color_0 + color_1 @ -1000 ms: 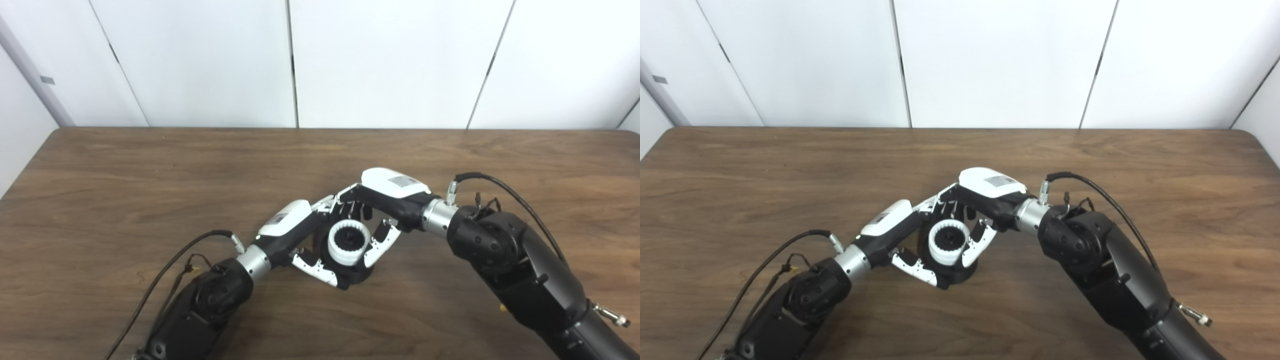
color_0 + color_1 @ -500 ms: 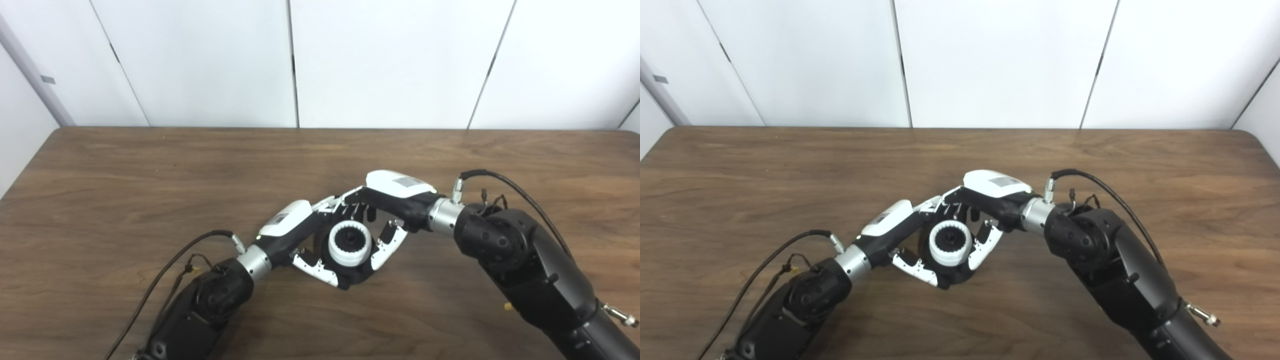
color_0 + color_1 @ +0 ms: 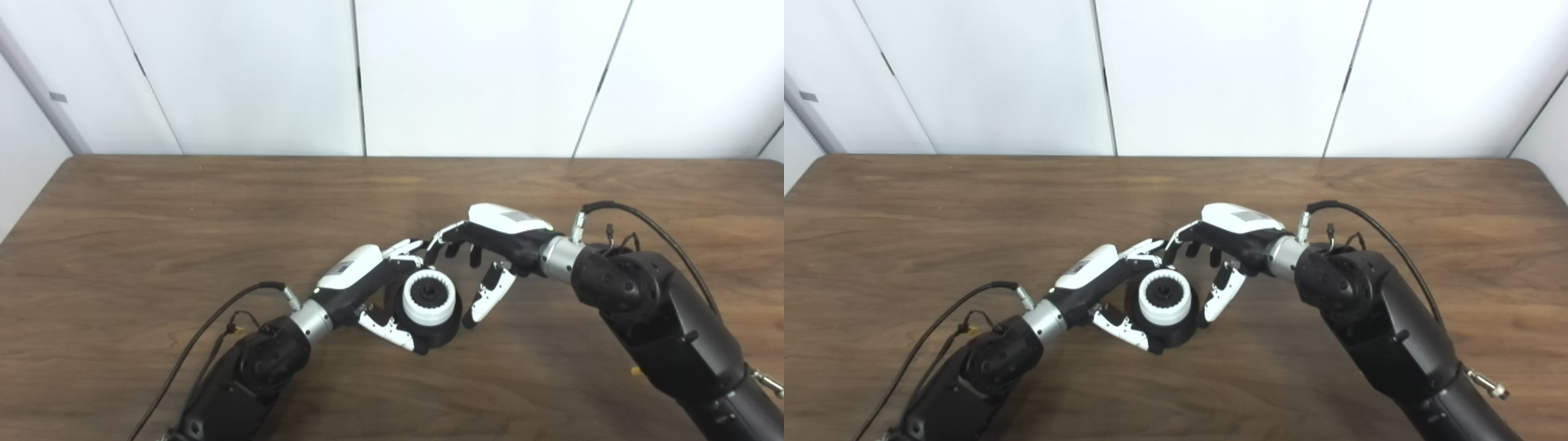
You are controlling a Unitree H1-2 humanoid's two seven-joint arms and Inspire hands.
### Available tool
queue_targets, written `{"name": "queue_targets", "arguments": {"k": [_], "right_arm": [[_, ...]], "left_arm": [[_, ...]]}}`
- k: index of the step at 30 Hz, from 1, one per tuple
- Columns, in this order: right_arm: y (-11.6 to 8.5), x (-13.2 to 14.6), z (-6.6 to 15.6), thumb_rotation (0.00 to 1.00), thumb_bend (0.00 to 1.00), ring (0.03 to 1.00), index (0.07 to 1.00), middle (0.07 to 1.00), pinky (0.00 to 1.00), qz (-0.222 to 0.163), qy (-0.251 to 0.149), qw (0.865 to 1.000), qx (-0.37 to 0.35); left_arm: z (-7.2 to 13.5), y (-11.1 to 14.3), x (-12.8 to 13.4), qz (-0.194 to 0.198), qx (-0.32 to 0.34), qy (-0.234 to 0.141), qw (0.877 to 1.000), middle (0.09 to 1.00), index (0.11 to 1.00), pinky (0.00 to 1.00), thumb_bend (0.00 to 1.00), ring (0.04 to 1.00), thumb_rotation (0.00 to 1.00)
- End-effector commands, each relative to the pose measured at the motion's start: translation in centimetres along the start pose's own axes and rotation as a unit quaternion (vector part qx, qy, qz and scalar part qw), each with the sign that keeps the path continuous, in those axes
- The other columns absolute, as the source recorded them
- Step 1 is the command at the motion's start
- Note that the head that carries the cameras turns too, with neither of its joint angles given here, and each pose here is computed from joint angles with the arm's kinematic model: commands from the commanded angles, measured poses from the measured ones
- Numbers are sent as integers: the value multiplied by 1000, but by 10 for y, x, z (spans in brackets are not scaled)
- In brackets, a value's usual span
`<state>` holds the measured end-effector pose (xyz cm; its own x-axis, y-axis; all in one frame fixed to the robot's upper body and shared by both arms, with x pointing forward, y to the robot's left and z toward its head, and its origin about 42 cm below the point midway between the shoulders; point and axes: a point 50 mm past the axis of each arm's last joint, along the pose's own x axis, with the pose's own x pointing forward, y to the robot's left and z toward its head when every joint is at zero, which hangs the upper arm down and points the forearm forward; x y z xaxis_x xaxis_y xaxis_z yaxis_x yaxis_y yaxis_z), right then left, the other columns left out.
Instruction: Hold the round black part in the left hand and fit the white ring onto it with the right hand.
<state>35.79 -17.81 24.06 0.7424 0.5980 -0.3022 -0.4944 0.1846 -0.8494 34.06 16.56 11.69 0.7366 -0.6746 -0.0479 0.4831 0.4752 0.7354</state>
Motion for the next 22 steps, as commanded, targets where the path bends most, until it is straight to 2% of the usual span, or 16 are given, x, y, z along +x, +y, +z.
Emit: {"name": "queue_targets", "arguments": {"k": [1,12,19,22], "right_arm": [[-27,-5,5,129,895,799,833,869,606,-39,-11,999,-25],[-34,-13,-5,159,895,778,835,861,590,-45,6,998,-32],[-43,-31,-11,132,898,775,808,829,621,-78,6,996,-31],[-46,-39,-14,102,879,763,783,810,600,-101,4,995,-28]], "left_arm": [[-14,-13,-7,-45,6,37,998,967,484,919,522,991,72],[-14,-11,-8,-44,7,39,998,963,484,929,523,990,71],[-15,-10,-7,-45,3,39,998,967,484,945,523,995,71],[-15,-10,-7,-43,-1,38,998,965,484,957,523,995,70]]}}
